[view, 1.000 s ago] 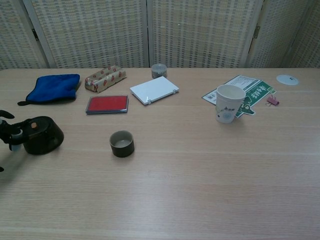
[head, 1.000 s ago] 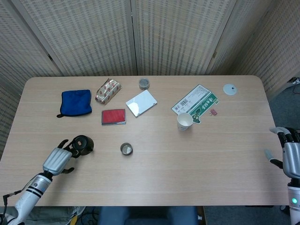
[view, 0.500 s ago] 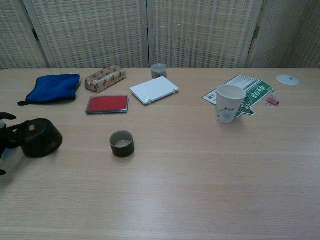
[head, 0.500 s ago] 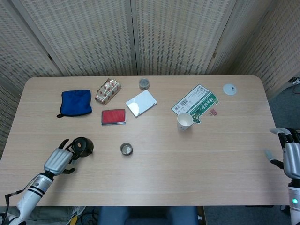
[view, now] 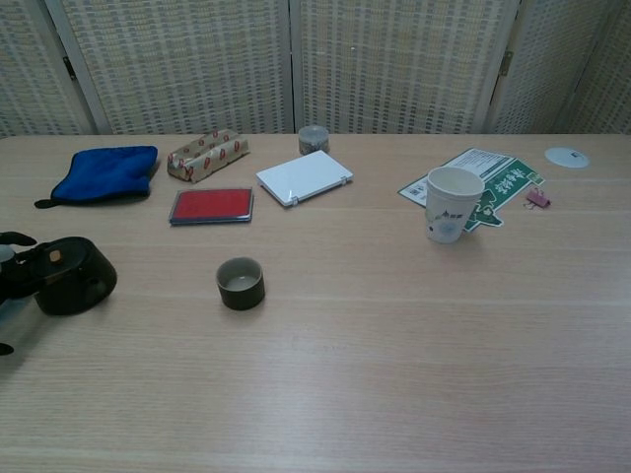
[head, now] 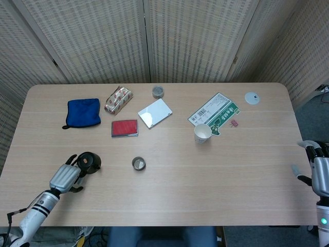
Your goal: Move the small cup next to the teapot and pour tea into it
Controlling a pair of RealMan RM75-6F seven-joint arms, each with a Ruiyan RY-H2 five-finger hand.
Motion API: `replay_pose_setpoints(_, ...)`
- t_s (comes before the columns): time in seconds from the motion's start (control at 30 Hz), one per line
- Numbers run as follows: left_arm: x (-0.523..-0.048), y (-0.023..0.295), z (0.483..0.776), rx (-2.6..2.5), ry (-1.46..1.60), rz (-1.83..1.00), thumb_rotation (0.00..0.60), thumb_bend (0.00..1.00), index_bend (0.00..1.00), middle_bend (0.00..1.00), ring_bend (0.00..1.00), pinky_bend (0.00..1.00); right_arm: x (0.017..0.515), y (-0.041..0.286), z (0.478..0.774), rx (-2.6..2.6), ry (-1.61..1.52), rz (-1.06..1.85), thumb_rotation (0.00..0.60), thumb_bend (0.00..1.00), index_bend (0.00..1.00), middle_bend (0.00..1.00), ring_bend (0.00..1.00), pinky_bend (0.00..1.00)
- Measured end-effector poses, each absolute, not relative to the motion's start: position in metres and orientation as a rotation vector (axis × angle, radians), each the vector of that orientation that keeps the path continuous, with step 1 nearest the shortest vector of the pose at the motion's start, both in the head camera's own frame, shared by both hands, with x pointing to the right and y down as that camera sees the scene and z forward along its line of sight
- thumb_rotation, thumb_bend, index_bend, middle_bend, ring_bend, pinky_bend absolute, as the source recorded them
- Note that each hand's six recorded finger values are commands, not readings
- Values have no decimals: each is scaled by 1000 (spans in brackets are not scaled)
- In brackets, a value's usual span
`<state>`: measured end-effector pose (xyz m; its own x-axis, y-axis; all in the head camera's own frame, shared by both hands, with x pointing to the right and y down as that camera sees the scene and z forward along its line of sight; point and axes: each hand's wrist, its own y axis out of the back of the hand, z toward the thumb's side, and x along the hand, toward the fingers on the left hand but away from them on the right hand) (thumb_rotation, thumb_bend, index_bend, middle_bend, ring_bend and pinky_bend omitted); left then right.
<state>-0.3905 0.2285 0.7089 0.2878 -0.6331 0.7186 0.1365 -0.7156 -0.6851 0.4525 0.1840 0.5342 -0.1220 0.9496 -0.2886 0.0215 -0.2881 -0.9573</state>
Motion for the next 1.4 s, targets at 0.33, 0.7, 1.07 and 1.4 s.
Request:
replay_pose_setpoints(0.33,-384,216,708,-1997,577,-1466,431,118,929,945,770,0,455,185,531,-1348,-1168,1518,600,200,310,285,185,291)
replay_pose_setpoints(0.7,-377,190,707,-2023,727,-1444,379,117,1000,1000,885,0,459,184,532,-1345,-1184,1517,600,200,310,285,185,290)
replay_pose_setpoints(1.07,-375,166,697,-2030,855,-1433,204,119,1000,1000,923,0,464,185,533,-1341,-1201,1516,600,200,310,285,185,290)
replay_pose_setpoints(1.4,-378,154,682,-1956,946,-1424,180,207,1000,1000,966,213,465,187,533,-1351,-1213,1499,600,200,314,285,185,290)
